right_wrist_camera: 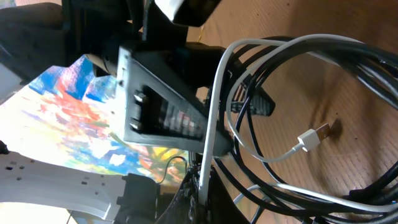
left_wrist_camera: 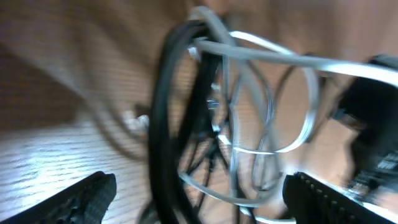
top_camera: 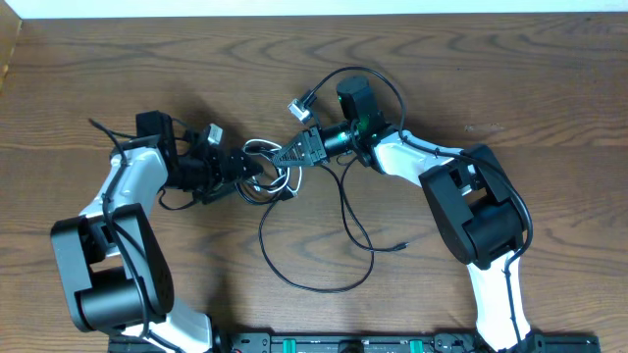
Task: Untangle cables
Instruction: 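Reach the left gripper into the raised coil and grasp white loops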
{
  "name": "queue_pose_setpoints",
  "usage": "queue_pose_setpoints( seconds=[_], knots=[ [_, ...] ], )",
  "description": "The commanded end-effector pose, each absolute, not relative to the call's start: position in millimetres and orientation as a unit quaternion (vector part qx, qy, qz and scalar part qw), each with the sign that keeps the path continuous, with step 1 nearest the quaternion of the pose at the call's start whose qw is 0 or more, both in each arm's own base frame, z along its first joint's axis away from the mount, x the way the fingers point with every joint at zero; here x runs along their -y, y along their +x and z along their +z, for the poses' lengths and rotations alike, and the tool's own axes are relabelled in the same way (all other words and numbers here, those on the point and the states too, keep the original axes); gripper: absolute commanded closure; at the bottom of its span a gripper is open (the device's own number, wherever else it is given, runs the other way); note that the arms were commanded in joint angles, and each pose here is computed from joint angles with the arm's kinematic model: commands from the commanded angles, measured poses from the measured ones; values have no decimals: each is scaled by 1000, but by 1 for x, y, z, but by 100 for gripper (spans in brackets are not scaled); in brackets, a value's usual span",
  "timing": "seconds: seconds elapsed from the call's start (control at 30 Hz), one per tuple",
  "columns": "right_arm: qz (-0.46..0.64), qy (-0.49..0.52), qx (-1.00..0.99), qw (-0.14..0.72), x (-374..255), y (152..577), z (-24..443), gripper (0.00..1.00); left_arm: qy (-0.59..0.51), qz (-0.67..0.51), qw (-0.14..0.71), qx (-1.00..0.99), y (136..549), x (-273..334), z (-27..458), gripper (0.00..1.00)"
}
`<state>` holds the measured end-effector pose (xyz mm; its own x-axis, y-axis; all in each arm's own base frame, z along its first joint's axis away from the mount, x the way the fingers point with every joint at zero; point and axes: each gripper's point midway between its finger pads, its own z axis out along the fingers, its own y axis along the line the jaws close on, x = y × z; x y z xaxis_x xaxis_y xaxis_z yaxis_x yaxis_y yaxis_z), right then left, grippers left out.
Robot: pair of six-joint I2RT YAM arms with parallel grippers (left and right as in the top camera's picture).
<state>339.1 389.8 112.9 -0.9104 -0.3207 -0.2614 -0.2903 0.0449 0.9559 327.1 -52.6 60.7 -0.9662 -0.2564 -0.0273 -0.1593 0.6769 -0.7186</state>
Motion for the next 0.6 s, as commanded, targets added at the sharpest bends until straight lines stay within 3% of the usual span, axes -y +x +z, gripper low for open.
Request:
queue_pose_setpoints(
  seconds=[0.0,0.5,0.57],
  knots=[
    [-660,222,718,4,-389,340,115,99,-109,-427,90,-893,333,51,81,9],
    [-660,222,718,4,-390,339,115,99,-141,-408,96,-897,333,27,75,21],
    [-660,222,718,4,-390,339,115,99,-139,-387,90,-907,331,26,69,29]
  ],
)
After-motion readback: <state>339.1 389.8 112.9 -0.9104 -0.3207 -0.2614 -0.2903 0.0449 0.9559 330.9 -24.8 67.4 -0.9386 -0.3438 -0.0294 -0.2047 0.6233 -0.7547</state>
